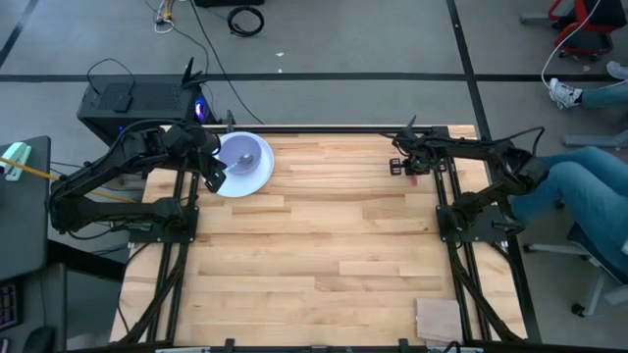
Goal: Set table place
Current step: Place the red object next to the white plate
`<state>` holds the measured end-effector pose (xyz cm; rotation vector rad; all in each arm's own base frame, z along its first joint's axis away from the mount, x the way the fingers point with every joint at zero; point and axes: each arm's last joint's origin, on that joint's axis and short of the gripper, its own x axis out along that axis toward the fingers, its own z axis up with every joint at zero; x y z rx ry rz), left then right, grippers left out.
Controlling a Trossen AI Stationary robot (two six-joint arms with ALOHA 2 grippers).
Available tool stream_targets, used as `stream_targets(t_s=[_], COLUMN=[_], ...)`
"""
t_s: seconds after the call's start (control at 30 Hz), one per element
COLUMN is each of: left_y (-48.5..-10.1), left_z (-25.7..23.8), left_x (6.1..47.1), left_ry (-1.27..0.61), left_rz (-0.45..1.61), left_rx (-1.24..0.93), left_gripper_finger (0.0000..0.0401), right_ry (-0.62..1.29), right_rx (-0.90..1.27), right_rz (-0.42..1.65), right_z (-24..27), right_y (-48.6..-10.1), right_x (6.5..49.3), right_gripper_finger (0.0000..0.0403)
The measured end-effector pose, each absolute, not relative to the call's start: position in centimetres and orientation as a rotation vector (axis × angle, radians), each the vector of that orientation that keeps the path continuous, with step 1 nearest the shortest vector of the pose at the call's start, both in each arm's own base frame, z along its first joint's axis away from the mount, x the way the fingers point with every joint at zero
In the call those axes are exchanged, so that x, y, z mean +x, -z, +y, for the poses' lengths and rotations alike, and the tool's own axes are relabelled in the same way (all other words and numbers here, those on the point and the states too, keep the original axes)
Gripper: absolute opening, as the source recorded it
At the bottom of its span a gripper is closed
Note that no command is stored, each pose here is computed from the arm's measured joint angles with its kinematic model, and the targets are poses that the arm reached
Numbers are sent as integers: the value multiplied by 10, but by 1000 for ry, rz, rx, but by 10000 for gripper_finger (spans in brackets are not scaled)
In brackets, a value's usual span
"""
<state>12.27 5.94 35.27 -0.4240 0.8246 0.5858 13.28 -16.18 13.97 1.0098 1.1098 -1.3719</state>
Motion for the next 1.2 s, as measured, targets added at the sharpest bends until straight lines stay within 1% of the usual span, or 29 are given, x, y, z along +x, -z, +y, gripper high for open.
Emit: stream_targets(t_s=[0.17, 0.37, 0.47, 0.57, 0.7, 1.03, 1.2], left_y=[-353, -353, -353, -353, -353, -353, -353], left_z=[59, 59, 59, 59, 59, 59, 59], left_x=[123, 123, 123, 123, 123, 123, 123], left_ry=[-586, -586, -586, -586, -585, -586, -586], left_rz=[824, 825, 825, 825, 825, 825, 825], left_rx=[-424, -424, -424, -424, -424, -424, -424], left_gripper_finger=[17, 25, 27, 24, 18, 25, 18], right_ry=[1340, 1300, 1260, 1230, 1190, 1046, 990], right_rx=[982, 1005, 1035, 1056, 1042, 977, 944], right_rz=[1127, 1125, 1121, 1118, 1132, 1191, 1211], right_z=[-162, -162, -162, -161, -156, -124, -109], right_y=[-139, -138, -138, -138, -138, -138, -138], right_x=[133, 134, 135, 137, 142, 170, 180], right_gripper_finger=[82, 106, 105, 95, 87, 99, 99])
